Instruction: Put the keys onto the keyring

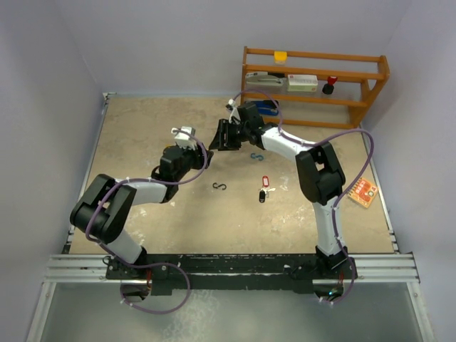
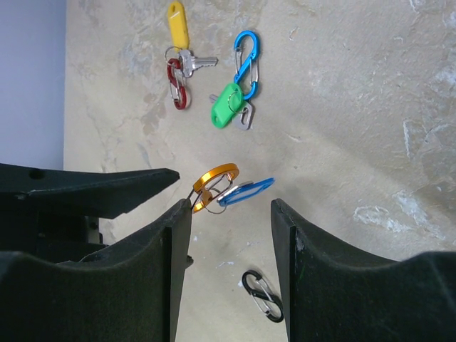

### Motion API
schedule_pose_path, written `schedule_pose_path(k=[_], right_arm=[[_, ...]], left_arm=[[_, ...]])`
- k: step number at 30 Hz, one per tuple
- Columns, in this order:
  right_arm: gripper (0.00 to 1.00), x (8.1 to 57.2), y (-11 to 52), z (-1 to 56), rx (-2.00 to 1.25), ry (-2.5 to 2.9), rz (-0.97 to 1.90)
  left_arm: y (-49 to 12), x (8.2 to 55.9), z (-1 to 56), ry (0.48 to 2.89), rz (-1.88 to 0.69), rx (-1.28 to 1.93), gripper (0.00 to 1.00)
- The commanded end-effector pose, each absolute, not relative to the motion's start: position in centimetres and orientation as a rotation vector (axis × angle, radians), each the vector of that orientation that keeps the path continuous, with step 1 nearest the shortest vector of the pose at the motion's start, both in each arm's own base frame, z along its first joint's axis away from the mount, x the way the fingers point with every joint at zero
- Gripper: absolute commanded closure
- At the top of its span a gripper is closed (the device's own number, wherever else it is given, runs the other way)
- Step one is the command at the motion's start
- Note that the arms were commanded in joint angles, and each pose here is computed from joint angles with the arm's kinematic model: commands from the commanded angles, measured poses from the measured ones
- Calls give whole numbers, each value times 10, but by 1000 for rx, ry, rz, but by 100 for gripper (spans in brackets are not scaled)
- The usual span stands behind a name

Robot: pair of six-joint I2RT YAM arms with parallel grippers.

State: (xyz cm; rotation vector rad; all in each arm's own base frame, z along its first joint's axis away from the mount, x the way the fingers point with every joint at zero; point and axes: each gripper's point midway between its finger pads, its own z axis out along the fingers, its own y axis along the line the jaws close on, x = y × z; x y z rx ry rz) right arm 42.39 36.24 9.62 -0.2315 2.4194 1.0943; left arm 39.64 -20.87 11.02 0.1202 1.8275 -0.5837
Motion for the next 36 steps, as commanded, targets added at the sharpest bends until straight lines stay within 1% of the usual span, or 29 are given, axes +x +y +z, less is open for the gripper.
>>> schedule_pose_path(k=[1,13,26,29,31,36], right_arm=[[48,429,368,114,-282,2375,1128],[48,426,365,112,-273,2382,1121],[48,424,363,106,-272,2394,1110],[48,424,363,105,-270,2397,1110],[48,424,363,104,-273,2396,1111],[48,423,363,103,-273,2394,1112]], left_arm=[[-214,402,121,1789,-578,178,49],[-218,418,121,1763,-565,170,55],[-221,429,127,1719,-558,164,65],[-222,430,127,1712,-561,168,69],[-221,430,128,1700,-561,168,74],[-219,428,134,1661,-556,172,82]])
